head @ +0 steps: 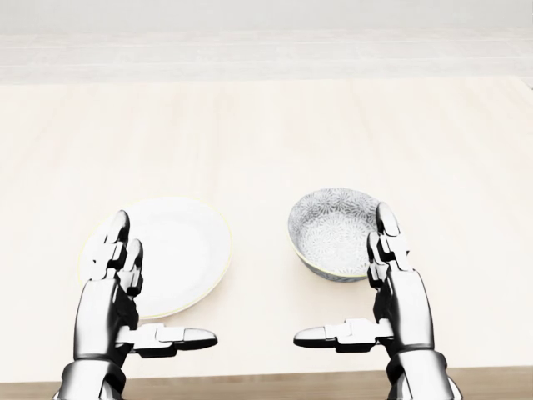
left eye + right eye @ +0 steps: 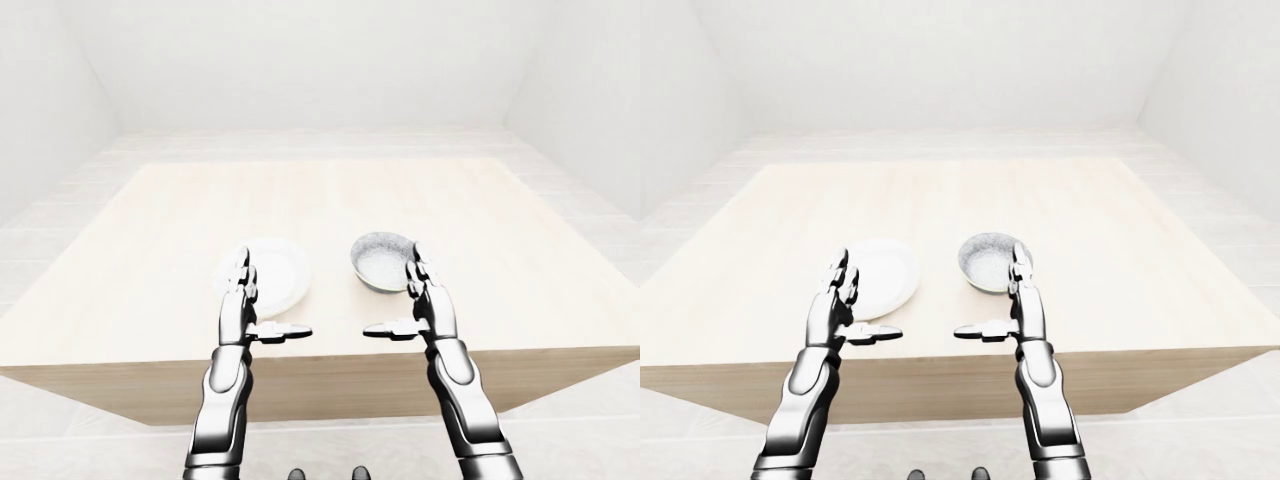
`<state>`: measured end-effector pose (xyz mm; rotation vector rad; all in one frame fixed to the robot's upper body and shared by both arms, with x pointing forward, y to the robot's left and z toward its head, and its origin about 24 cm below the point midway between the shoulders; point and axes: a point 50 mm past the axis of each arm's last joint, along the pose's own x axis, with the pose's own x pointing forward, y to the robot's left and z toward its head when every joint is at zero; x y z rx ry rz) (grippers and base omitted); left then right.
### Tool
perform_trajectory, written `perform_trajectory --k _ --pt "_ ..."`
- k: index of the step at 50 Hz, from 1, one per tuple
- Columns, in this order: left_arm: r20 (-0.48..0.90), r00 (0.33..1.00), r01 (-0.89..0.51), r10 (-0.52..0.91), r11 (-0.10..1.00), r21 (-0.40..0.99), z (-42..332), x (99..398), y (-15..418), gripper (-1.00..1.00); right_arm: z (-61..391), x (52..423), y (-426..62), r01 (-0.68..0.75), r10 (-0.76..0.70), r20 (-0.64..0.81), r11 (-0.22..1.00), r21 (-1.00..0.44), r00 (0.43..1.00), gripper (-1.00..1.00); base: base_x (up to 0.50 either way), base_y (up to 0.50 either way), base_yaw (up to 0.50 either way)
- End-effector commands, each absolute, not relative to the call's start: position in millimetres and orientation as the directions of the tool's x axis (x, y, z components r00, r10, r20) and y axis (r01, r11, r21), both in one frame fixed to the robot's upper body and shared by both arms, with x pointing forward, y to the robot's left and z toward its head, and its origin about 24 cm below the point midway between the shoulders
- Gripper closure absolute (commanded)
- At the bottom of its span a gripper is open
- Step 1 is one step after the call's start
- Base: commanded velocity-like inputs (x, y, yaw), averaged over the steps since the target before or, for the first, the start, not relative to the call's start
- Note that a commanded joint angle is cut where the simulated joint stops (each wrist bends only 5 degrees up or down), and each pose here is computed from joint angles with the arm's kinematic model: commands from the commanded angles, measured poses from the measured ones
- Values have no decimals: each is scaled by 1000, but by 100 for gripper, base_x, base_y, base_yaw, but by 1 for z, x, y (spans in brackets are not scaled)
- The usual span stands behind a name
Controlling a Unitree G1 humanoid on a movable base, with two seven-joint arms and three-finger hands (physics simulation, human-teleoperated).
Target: Put the bowl on the plate.
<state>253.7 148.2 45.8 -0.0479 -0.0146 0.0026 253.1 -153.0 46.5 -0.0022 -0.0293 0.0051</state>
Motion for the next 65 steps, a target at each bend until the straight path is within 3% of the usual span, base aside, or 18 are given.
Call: perform_trajectory --k 1,24,65 --pt "4 1000 -9 9 1000 -11 41 254 164 -100 48 253 -162 4 -4 10 1000 10 1000 -100 0 0 0" --pt "100 994 -44 44 999 -5 77 243 178 -100 71 245 -163 -18 18 76 1000 3 997 -100 0 0 0" --pt "60 997 -57 57 998 8 57 253 184 -100 84 245 -161 -36 37 133 999 -8 990 -100 0 20 0"
